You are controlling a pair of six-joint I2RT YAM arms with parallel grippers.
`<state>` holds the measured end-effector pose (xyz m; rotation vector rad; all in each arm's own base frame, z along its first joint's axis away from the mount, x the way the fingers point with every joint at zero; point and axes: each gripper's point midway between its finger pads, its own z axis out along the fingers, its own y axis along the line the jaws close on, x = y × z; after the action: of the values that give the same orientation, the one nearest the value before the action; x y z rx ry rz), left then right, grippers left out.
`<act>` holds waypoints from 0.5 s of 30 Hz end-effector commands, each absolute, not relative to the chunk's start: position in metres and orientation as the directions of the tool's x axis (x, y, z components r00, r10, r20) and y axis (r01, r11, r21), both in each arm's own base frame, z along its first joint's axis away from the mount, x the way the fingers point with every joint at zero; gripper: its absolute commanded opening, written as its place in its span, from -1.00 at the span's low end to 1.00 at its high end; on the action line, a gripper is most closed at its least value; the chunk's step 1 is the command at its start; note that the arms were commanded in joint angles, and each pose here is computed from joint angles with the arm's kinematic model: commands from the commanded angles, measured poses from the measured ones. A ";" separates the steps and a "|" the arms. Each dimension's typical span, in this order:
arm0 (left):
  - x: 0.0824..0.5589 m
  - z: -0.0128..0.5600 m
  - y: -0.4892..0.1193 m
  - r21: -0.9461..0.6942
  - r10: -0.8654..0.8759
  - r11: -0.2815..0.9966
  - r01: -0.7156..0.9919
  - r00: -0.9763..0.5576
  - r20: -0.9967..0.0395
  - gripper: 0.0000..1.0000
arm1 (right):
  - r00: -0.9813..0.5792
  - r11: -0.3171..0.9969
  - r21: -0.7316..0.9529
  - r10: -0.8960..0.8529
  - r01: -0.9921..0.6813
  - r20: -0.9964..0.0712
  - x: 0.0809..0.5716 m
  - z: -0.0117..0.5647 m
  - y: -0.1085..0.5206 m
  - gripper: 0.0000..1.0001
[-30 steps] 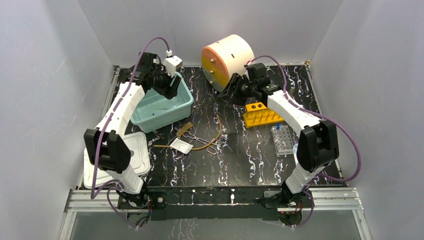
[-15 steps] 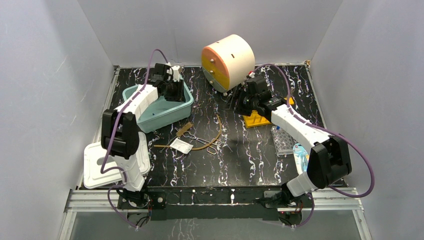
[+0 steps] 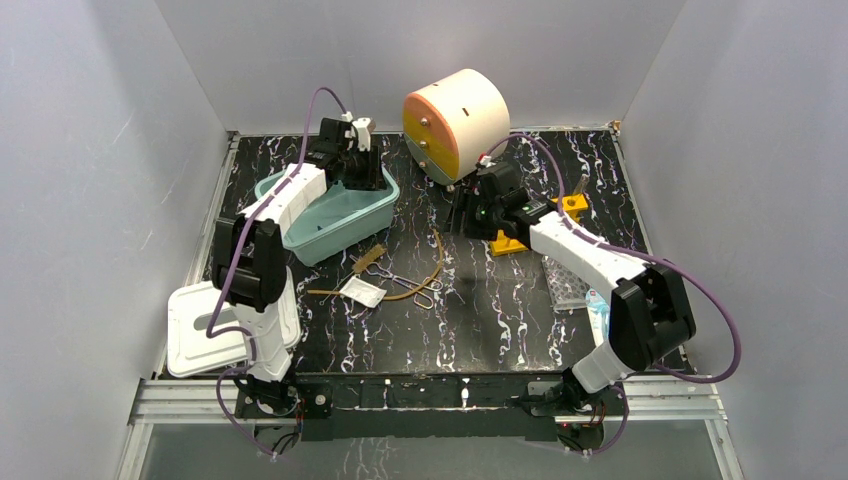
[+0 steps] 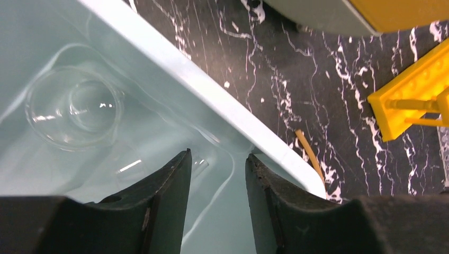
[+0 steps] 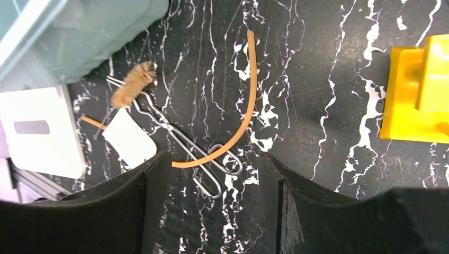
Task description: Organize the chemistry lab equipment
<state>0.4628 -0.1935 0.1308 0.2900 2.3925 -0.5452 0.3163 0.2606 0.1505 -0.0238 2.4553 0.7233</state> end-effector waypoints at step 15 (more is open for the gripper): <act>0.401 0.266 -0.184 -0.204 0.141 0.844 0.496 -0.572 -0.808 0.17 | -0.828 0.866 0.470 0.134 -0.169 -0.545 0.314 0.151 0.275 0.39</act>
<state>0.4441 -0.1864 0.1963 0.3297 2.3040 -0.5218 0.3051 0.2744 0.1268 -0.0704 2.5165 0.6758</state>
